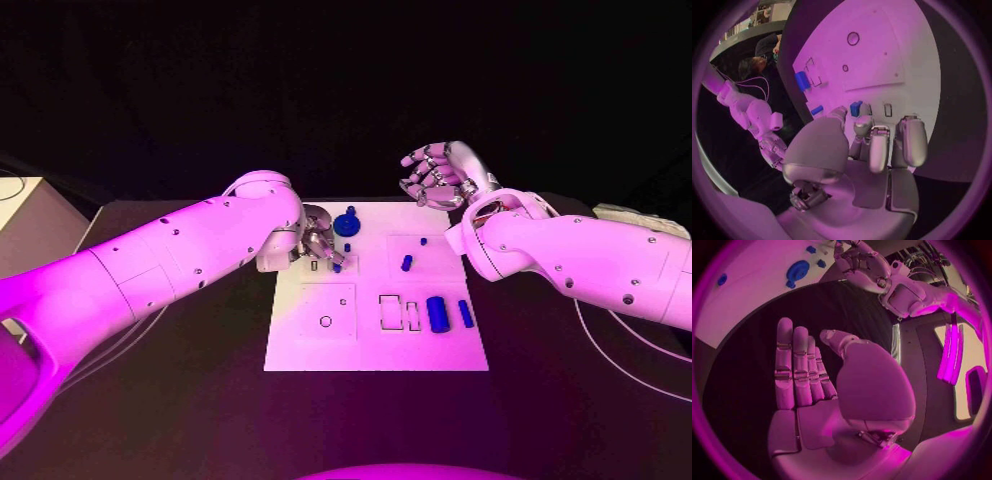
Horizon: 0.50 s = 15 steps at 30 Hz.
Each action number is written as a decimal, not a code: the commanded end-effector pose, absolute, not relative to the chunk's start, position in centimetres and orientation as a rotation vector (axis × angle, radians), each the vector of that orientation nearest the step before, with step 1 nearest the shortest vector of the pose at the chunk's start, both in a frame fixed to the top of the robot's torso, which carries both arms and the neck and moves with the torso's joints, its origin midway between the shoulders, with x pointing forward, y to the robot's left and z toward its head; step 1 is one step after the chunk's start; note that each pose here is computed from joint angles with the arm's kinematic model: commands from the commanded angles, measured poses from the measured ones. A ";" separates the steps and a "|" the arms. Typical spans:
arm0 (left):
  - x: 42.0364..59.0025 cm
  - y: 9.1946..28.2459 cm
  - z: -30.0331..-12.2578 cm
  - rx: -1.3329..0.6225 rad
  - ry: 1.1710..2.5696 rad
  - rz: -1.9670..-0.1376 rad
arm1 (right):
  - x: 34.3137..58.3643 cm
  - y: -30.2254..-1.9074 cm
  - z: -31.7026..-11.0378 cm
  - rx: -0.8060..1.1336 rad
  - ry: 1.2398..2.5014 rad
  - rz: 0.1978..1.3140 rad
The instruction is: Assemble the parts on the task board
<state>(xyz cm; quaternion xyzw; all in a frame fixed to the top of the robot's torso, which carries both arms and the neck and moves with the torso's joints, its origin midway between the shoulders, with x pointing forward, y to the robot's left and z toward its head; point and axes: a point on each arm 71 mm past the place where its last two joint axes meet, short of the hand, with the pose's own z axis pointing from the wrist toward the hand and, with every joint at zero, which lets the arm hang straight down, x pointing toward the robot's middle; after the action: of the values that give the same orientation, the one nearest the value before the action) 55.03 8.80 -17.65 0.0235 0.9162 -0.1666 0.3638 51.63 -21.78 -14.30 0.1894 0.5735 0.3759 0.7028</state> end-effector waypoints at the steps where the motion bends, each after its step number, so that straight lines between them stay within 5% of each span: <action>1: 54.9 8.5 -17.6 0.057 2.363 -0.452 | 51.6 -21.6 -14.3 0.413 1.284 0.840; 15: 55.0 8.5 -17.7 0.044 2.373 -0.466 | 51.7 -21.6 -14.3 0.414 1.289 0.840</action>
<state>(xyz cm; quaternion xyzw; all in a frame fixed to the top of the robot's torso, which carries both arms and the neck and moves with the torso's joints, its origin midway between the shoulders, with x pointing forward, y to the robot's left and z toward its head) 55.01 8.74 -17.71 0.0172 0.9172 -0.1733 0.3584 51.67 -21.65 -14.35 0.1899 0.5760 0.3757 0.7008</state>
